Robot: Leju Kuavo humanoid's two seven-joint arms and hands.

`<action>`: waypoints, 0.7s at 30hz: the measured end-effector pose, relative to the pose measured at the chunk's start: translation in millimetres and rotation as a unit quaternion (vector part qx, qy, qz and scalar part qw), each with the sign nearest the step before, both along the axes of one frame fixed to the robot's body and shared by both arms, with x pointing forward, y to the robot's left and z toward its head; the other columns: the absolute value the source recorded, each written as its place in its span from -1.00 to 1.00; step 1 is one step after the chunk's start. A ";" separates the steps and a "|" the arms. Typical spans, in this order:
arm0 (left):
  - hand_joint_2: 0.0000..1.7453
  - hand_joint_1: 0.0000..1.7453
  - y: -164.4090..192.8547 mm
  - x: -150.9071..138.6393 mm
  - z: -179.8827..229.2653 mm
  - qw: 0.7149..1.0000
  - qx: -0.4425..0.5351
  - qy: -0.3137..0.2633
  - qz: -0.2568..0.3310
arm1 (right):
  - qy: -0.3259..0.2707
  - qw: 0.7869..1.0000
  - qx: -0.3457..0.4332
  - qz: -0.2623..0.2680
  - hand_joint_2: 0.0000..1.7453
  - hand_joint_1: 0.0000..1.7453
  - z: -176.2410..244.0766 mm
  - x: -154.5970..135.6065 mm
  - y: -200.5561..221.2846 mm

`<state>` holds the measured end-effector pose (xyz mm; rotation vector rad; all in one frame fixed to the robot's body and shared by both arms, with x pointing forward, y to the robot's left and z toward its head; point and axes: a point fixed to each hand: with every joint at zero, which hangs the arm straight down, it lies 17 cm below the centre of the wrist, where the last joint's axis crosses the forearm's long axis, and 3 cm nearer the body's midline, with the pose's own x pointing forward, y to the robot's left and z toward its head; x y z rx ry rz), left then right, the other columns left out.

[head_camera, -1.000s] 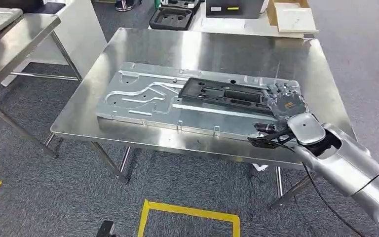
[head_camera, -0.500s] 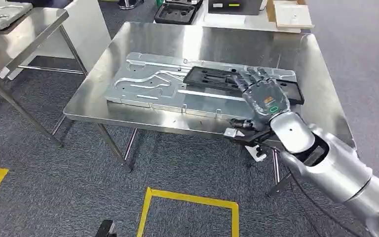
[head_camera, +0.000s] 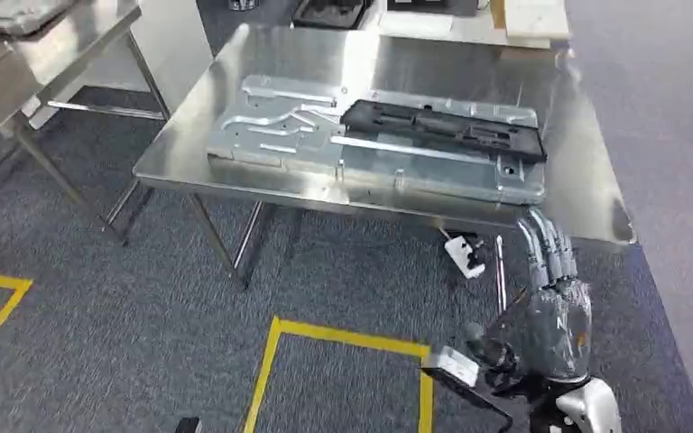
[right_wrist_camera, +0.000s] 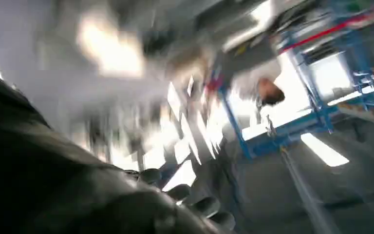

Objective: Take the parts from the cabinet and place them on the table.

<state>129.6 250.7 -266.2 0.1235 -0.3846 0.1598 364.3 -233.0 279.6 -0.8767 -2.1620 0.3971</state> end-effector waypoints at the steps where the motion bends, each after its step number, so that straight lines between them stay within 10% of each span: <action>1: -1.00 -1.00 0.8 -0.4 -0.2 1.000 0.002 0.002 0.001 | -0.012 0.999 0.031 -0.005 -1.00 -1.00 -6.5 1.6 -20.5; 5: -1.00 -1.00 -4.9 -1.3 -0.2 1.000 0.001 0.006 0.005 | 0.025 0.989 0.116 -0.093 -1.00 -1.00 -76.2 8.4 -112.2; 10: -1.00 -1.00 -3.0 1.4 0.3 1.000 0.008 0.007 0.009 | 0.162 0.924 0.272 -0.216 -1.00 -1.00 -236.3 -18.2 -201.7; 21: -1.00 -1.00 -5.1 4.4 0.7 1.000 0.009 0.010 0.004 | 0.432 0.692 0.441 -0.373 -1.00 -1.00 -464.3 -150.5 -198.2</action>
